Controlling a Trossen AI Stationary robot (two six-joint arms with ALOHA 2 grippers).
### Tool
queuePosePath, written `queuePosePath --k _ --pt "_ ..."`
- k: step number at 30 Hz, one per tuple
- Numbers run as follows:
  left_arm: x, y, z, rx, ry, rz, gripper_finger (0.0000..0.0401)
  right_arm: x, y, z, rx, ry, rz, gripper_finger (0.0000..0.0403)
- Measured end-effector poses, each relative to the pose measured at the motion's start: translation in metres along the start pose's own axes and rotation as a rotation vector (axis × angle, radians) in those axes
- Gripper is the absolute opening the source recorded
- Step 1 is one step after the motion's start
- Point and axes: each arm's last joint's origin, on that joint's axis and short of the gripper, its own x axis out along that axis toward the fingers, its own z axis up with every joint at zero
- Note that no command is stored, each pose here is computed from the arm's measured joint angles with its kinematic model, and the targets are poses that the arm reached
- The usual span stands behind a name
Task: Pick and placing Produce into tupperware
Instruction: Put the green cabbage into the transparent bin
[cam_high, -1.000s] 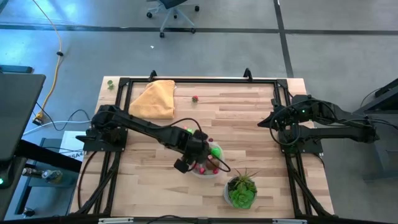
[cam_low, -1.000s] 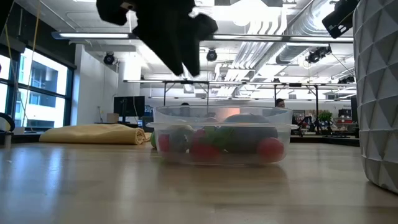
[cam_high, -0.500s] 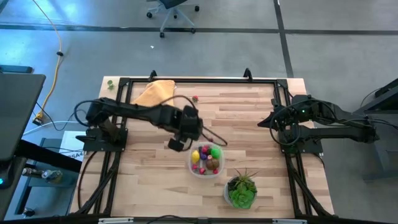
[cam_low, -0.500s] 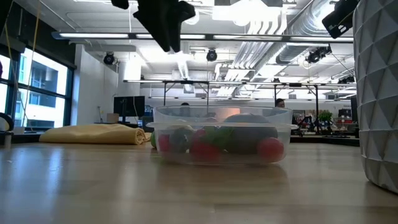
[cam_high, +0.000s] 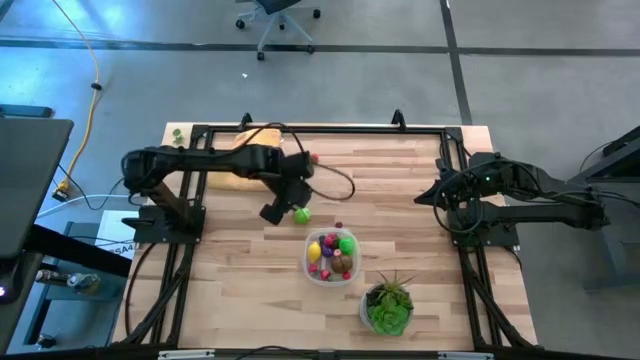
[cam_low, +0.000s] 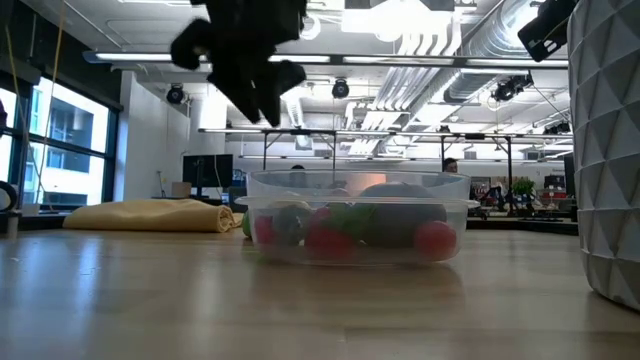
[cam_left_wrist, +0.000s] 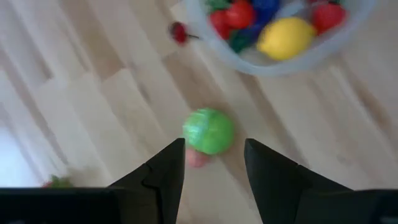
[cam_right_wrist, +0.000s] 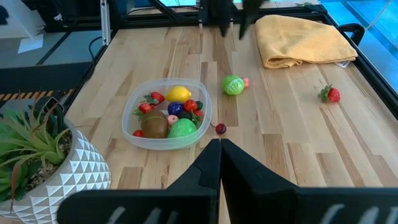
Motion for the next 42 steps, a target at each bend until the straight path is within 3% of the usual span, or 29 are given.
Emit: queuePosePath --k 3,10,13,24,37,42 --pt "0.007 0.009 -0.011 0.053 -0.010 -0.014 0.0154 0.000 0.000 0.000 0.001 0.000 0.000 0.0000" --pt "0.022 0.019 -0.016 0.385 0.027 -0.012 0.0154 0.000 0.000 0.000 0.000 0.000 0.000 0.0000" --pt "0.030 0.021 -0.014 0.461 0.028 -0.012 0.0154 0.000 0.000 0.000 0.000 0.000 0.000 0.0000" --pt "0.043 0.027 -0.011 0.480 0.017 0.004 0.0154 0.000 0.000 0.000 0.001 0.000 0.000 0.0000" --pt "0.043 0.024 -0.010 0.435 -0.054 -0.058 0.0155 0.000 0.000 0.000 0.001 0.000 0.000 0.0000" --pt "0.043 0.023 -0.011 0.430 -0.058 -0.073 0.0187 0.000 0.000 0.000 0.001 0.000 0.000 0.0000"
